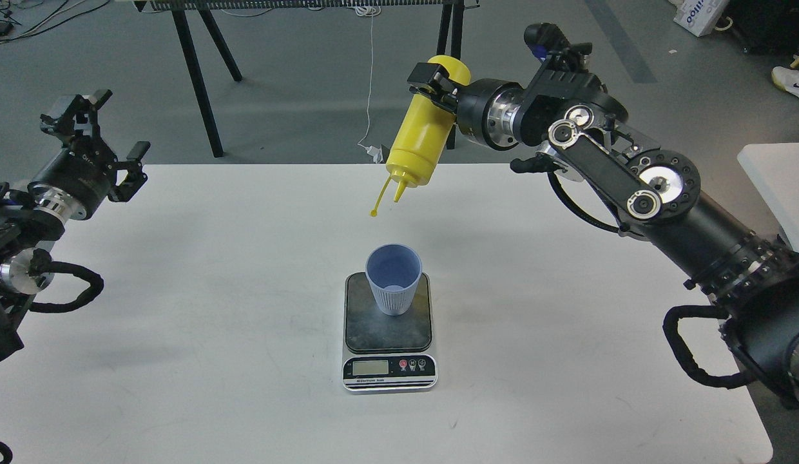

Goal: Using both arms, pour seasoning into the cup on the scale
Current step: 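Lift the yellow bottle with the right gripper and tilt it over the cup, then raise the yellow bottle away from the cup with the right gripper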

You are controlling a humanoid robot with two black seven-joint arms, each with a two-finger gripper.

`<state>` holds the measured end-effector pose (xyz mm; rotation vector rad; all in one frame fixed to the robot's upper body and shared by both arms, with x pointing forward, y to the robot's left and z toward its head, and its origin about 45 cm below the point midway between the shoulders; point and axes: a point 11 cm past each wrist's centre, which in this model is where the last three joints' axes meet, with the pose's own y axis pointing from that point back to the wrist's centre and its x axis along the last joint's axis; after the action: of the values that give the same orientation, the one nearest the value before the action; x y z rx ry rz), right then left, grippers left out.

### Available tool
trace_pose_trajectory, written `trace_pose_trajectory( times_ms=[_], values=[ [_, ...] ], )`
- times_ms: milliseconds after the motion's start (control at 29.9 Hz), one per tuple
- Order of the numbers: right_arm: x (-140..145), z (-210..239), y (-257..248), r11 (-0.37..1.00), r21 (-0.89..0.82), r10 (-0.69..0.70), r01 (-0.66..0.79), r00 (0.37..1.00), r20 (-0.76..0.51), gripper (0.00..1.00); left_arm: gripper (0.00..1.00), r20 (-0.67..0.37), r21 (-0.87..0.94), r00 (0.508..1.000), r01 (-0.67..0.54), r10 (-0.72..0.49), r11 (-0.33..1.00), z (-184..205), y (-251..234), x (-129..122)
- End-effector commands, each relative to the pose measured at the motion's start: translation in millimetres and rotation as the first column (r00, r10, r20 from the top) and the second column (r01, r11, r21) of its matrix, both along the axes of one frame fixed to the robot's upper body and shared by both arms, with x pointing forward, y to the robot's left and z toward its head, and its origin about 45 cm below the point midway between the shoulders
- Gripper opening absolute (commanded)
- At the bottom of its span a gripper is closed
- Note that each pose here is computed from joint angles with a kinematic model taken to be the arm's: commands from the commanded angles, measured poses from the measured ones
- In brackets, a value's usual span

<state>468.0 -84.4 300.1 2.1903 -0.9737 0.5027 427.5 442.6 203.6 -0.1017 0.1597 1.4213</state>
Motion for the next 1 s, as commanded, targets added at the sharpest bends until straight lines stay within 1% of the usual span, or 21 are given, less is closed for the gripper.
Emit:
trace_pose_trajectory(
  times_ms=[0,468,835,969],
  values=[
    [-4.2,-8.1,6.9,0.999,-0.04,0.023,-0.023,1.0,0.004,0.03,1.0,-0.009,0.0,1.0,-0.001,0.001,1.0,-4.0,0.7,-2.6],
    [-11.9,-25.1,14.6,0.988,-0.139,0.069,-0.066,0.997,0.017,0.04,1.0,-0.018,0.002,1.0,-0.004,0.004,1.0,-8.1,2.2,-5.5],
    [-17.5,-33.6,21.4,0.981,-0.165,0.105,-0.102,0.994,0.014,0.04,1.0,-0.023,0.002,1.0,-0.005,0.006,1.0,-10.1,2.7,-6.9],
    [-13.1,-30.2,19.7,0.984,-0.157,0.087,-0.083,0.996,0.02,0.04,1.0,-0.027,0.002,1.0,-0.006,0.006,1.0,-11.7,2.9,-8.0]
  ],
)
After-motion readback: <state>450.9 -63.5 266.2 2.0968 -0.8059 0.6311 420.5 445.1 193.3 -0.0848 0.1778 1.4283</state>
